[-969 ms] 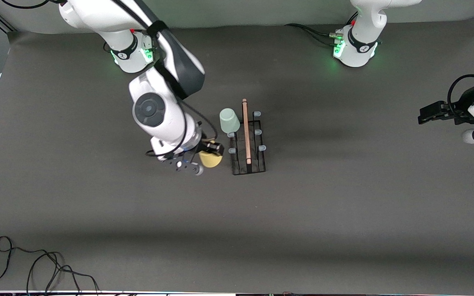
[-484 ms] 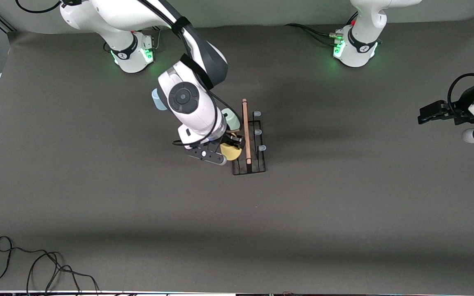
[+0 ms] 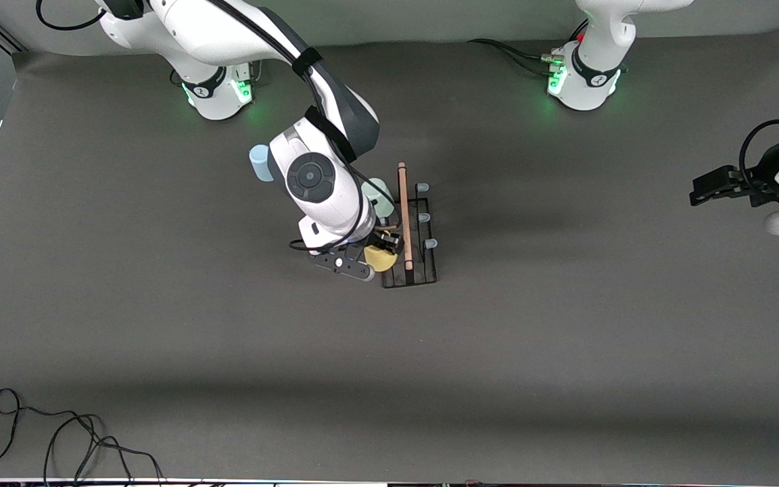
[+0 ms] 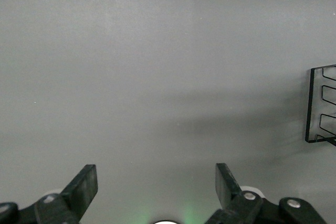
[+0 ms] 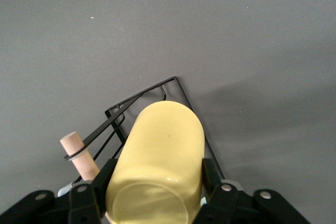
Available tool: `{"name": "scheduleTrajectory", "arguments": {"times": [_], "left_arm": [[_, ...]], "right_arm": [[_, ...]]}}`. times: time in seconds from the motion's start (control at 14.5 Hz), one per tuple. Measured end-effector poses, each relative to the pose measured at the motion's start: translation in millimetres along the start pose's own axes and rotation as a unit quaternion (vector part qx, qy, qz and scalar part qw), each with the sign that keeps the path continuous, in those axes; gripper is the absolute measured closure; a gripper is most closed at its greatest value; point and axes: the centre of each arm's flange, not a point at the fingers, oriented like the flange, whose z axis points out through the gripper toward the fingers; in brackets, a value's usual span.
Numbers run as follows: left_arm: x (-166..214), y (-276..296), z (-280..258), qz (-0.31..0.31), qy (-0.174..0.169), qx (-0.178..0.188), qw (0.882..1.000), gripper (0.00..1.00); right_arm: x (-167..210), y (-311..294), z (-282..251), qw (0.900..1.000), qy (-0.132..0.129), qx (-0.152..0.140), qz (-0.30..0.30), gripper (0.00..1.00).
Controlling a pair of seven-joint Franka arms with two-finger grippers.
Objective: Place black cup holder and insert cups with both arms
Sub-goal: 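Lower the yellow cup onto a rack peg and open the right gripper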
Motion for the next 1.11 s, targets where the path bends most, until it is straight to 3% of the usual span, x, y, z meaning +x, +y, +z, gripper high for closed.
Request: {"name": "scheduleTrajectory", "arguments": {"times": [0.35,0.48,0.76,0.97,1.11], "left_arm": [[-0.1,0.9,-0.5,0.001,0.001,0.0,1.0,0.0],[-1.0,3.2,-4.2,0.003,0.007,0.002,1.0,0.0],[-5.6,3.5,-13.9,0.005,0.019,0.012,1.0,0.0],[-4.4,3.0,-18.0,0.004,0.033,0.013,0.999,0.0],[-3.2,2.3,-17.4,0.007,0.036,0.013,0.999,0.0]], "right_arm": [[2.0,0.0,7.8,1.0,0.001,-0.001,0.001,0.27],[4.2,-1.6,2.1,1.0,0.004,0.003,0.001,0.15],[11.0,1.4,-20.2,1.0,0.007,0.003,0.005,0.07],[17.8,10.1,-52.5,0.999,0.017,-0.03,-0.014,0.04],[35.2,27.4,-93.7,0.998,0.006,-0.051,-0.035,0.03]]}}
